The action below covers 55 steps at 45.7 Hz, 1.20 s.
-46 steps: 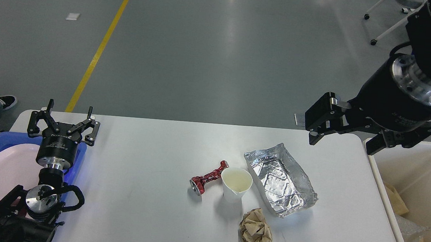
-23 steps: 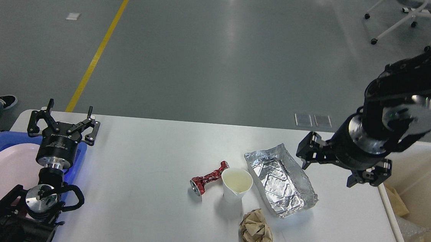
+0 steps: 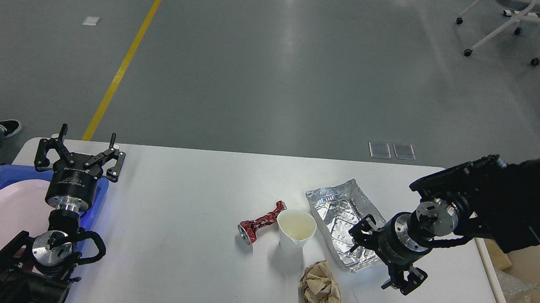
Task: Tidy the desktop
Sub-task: 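Grasp the edge of the flat foil wrapper with the right gripper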
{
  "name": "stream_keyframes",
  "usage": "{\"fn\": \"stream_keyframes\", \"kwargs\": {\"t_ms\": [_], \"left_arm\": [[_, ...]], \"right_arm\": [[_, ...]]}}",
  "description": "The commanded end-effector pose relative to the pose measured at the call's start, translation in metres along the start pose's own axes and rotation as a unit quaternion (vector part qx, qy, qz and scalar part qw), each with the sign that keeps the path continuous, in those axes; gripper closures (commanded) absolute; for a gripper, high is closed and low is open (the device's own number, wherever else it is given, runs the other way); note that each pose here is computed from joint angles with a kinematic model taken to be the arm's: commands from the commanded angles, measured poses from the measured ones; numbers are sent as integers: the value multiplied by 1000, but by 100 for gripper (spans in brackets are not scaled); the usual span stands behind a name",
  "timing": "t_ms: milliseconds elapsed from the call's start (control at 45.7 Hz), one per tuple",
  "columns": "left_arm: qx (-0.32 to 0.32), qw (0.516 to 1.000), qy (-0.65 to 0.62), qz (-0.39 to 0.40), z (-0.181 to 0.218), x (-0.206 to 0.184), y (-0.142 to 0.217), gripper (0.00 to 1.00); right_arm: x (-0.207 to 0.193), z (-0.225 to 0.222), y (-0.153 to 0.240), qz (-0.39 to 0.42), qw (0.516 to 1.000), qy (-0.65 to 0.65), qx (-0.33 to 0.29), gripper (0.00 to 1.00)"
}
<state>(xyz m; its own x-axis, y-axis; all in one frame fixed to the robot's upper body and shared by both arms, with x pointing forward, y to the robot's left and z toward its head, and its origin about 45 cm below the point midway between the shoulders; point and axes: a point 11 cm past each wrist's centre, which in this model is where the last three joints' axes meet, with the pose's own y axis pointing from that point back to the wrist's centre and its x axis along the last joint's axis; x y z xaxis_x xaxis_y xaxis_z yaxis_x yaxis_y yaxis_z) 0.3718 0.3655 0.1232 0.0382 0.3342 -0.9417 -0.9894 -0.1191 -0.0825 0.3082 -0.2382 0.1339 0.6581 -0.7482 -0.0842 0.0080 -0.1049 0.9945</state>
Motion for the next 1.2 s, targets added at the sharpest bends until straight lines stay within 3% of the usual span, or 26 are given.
{"fn": "stream_keyframes", "kwargs": {"t_ms": [0,219,328,394,722,875,1028,1181], "left_arm": [[0,1000,0,0,0,0,0,4],[0,1000,0,0,0,0,0,4],[0,1000,0,0,0,0,0,4],[0,1000,0,0,0,0,0,4],[0,1000,0,0,0,0,0,4],[0,1000,0,0,0,0,0,4],[0,1000,0,0,0,0,0,4],[0,1000,0,0,0,0,0,4]], "right_arm": [[10,2,-27,-2,999,-32,15,10],[31,-1,-46,19,997,-60,40,13],[37,7,-57,35,996,-72,34,29],[35,11,-64,50,995,-77,26,32],[31,6,-70,75,993,-89,29,34],[26,2,-72,71,992,-99,36,56],[20,2,-76,61,992,-104,37,99],[25,6,-77,82,990,-111,32,100]]}}
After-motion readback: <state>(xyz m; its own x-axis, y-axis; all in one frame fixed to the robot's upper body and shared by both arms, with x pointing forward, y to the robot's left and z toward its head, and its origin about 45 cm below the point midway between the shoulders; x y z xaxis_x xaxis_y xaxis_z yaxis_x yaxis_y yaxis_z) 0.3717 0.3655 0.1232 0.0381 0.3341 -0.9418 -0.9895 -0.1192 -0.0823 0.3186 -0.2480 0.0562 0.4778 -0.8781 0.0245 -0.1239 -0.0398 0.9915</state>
